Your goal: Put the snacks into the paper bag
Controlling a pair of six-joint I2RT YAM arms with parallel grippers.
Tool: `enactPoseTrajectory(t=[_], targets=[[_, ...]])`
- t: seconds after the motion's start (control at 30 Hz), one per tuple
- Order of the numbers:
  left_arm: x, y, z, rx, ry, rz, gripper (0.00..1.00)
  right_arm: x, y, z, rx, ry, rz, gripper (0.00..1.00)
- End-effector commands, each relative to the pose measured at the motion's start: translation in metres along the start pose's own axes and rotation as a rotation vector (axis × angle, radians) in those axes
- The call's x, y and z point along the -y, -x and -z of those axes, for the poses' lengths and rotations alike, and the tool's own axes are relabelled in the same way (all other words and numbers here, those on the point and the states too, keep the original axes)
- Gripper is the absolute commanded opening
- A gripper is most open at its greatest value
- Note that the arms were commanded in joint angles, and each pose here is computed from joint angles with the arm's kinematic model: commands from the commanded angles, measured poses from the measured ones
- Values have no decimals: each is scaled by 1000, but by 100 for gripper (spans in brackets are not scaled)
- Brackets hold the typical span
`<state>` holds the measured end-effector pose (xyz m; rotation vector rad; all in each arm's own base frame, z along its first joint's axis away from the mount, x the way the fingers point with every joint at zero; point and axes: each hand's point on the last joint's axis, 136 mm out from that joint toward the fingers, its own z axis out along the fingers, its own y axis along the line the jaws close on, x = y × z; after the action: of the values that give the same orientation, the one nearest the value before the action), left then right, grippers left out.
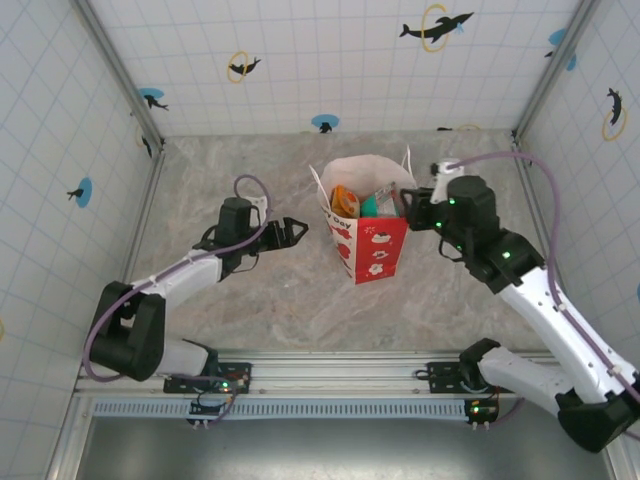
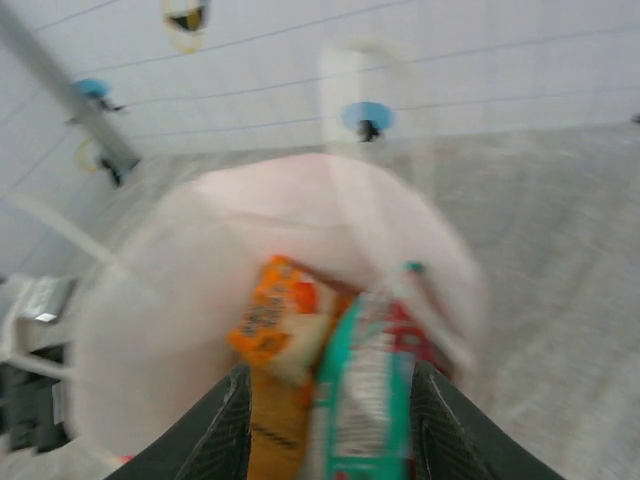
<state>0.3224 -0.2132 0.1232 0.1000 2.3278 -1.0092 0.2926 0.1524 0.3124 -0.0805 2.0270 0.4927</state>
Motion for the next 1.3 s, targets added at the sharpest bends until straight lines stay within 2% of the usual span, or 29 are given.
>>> enactPoseTrajectory(t=[0.0,0.2,0.57,0.9,1.27], targets=[[11,21,-4,47,-17,-3,96,37,-8,-3,-7,-51,-113,43],[14,23,-16,37,-25,13,95,89,-33,-24,-35,-100,-242,41],[18,28,-29,22,-42,32,95,97,-79,-70,-87,-23,-284,40],[21,35,-39,15,-61,43,95,73,-116,-81,-164,47,-279,39],[26,42,-41,29,-82,35,95,28,-151,-74,-218,126,-257,39]])
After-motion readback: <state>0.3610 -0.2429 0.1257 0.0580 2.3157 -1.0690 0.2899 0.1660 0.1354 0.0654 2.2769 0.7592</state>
